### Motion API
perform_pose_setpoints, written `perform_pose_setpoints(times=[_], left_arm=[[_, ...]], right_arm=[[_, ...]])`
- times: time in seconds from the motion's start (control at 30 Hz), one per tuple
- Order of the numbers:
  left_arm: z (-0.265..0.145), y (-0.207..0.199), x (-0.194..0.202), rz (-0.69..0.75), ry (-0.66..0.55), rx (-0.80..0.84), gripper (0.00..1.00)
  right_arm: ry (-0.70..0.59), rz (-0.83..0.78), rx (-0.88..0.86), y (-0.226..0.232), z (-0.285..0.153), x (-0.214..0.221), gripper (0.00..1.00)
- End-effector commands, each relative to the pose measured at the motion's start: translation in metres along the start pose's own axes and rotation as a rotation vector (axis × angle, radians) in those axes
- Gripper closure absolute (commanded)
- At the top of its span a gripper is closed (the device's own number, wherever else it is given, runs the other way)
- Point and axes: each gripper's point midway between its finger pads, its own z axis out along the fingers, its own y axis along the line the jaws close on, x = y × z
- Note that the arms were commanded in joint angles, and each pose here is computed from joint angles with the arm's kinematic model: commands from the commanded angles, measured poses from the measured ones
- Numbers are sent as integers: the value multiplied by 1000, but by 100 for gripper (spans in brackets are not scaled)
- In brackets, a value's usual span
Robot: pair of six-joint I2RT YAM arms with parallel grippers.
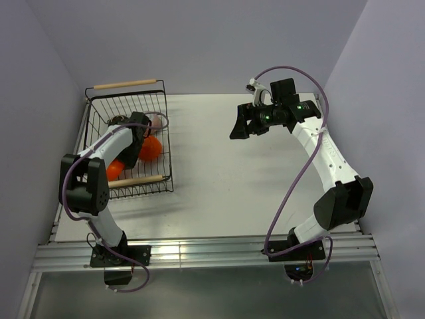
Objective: Load the bowls into the dish rack
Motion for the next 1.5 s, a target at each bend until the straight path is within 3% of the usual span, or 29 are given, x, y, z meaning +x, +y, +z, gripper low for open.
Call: perform_pose_setpoints(times=[0.0,0.07,0.1,0.17,0.3,0.5,0.8,1.03,1.13,1.43,1.47], left_arm=[[-5,-6,-4,-8,-18,9,65],[-6,-9,-4,-2,-13,24,59],[-6,-11,-4,-1,-12,34,48],[-8,-13,-4,2,-16,46,45],[-9,-20,-1,18,-5,76,25],[-13,-29,0,34,2,120,11],[-27,-31,-12,-32,-23,172,1],[-61,-17,-33,-78,-102,218,0],[-88,-2,-48,-110,-182,240,1],[-207,34,-119,-175,-644,469,1],[-215,36,-126,-188,-670,487,1]], right_arm=[[-49,-49,-7,6,-12,-8,14],[-51,-46,-9,6,-12,-9,14],[-49,-46,-7,5,-11,-8,14],[-46,-44,-7,5,-11,-7,14],[-49,-46,-4,3,-11,-7,14],[-47,-44,-2,3,-11,-7,14],[-46,-42,-7,3,-11,-6,14],[-58,-43,-4,3,-13,-9,14],[-72,-46,1,4,-15,-12,13],[-147,-20,79,-20,-42,-31,10],[-155,-11,90,-24,-45,-33,2]])
